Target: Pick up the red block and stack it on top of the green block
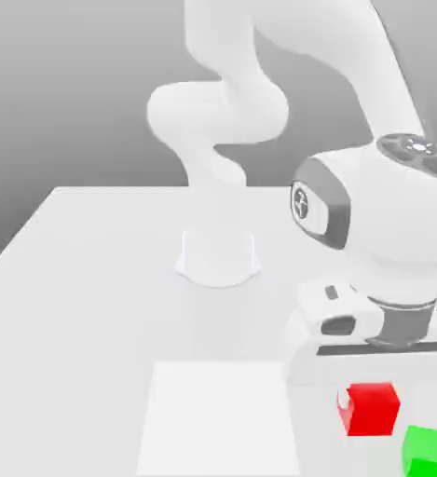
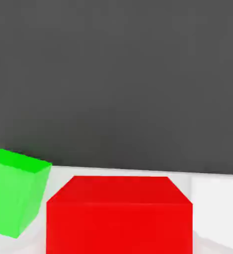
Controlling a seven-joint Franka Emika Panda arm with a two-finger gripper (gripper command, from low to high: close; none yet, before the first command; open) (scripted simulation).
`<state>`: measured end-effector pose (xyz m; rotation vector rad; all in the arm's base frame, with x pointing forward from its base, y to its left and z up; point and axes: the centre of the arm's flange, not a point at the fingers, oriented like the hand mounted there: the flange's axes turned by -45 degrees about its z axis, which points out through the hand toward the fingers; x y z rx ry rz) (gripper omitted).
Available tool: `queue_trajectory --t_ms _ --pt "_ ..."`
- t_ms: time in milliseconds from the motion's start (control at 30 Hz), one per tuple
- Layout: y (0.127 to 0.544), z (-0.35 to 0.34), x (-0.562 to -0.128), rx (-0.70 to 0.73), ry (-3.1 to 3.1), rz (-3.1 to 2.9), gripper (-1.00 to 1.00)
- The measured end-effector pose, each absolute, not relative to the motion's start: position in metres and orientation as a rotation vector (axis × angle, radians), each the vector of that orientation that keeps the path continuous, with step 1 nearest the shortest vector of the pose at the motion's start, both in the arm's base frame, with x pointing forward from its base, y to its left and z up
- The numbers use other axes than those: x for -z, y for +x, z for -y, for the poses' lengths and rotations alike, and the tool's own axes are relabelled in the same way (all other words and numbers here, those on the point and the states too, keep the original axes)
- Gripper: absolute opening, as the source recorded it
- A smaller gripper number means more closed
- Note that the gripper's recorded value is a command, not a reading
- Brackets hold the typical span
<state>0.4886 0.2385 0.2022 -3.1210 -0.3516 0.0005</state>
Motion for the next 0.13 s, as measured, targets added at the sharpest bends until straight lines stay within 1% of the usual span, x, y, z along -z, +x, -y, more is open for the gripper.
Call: queue_trajectory --t_ms 33,133 --pt "0.4871 -0.2485 -0.1898 0.000 -3.116 0.391 1.00" --pt "0.4871 -0.2485 -0.1898 0.000 -3.116 0.391 1.00"
